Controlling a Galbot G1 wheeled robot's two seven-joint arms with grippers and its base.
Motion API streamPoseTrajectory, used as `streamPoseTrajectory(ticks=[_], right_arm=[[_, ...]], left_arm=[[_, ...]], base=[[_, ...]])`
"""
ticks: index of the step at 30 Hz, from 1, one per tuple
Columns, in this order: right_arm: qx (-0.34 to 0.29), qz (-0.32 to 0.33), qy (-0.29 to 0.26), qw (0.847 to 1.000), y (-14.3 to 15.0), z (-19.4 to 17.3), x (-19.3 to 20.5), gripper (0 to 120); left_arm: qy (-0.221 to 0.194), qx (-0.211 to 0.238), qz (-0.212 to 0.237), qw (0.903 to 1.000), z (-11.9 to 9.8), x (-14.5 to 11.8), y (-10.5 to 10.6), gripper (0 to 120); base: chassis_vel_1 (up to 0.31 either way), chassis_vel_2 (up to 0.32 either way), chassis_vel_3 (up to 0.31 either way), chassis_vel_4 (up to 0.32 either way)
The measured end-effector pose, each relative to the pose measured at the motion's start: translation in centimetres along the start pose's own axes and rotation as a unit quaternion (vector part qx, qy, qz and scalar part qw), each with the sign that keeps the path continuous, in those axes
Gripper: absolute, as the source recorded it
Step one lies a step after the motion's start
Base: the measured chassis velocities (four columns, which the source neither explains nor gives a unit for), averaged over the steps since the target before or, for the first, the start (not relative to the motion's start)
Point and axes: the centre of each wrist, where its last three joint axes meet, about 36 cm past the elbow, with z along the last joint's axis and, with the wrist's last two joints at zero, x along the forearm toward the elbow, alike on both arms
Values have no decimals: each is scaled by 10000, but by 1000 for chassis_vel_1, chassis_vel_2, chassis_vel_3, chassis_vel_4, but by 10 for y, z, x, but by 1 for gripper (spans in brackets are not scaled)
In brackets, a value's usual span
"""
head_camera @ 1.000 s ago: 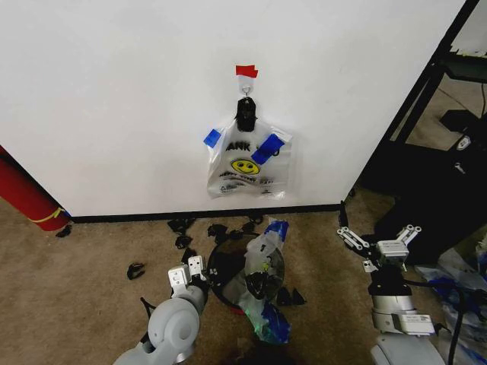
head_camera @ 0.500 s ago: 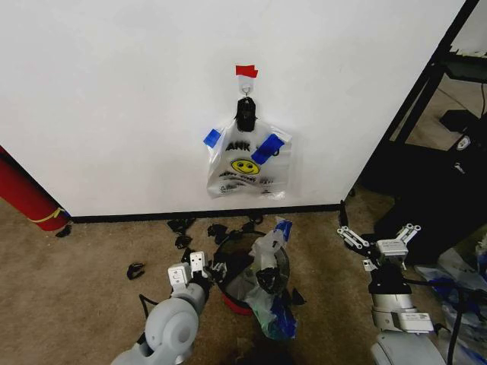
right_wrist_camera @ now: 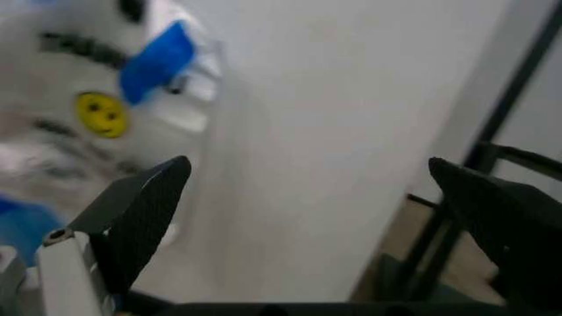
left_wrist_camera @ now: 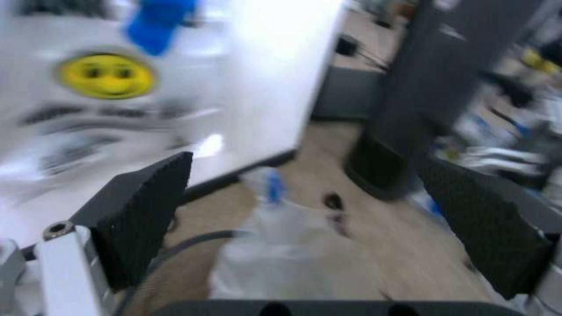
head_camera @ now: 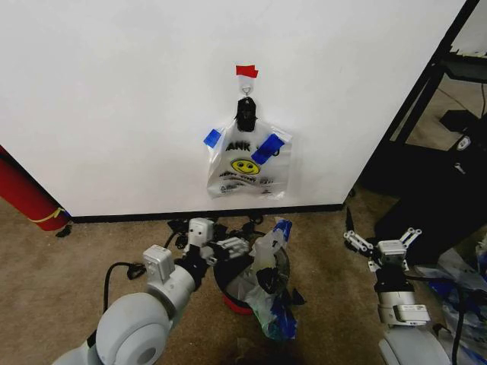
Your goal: Pick up the garbage bag from the wall and place it over the trash bin.
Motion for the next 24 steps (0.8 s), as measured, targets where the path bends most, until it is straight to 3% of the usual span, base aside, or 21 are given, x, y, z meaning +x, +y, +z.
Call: streamPoseTrajectory(ticks=[3, 5, 8, 16, 24], right_arm=[[10, -242, -116, 9996, 0, 4, 2, 100], [153, -541, -350, 9978, 4, 11, 4, 100], [226, -693, -470, 9962, 9, 13, 6, 100], [259, -712, -529, 9957, 12, 16, 5, 100], [290, -652, -558, 9959, 15, 16, 4, 100]], left_arm=[[115, -191, 136, 9997, 1, -3, 2, 100], [409, -534, 234, 9975, 1, -14, 8, 100], [633, -685, 173, 9955, 0, -29, 15, 100], [1189, -439, -172, 9918, 4, -56, 20, 99], [1456, -134, -237, 9890, 3, -65, 21, 77]], base=[[0, 0, 0, 0], [0, 0, 0, 0], [0, 0, 0, 0], [0, 0, 0, 0], [0, 0, 0, 0]])
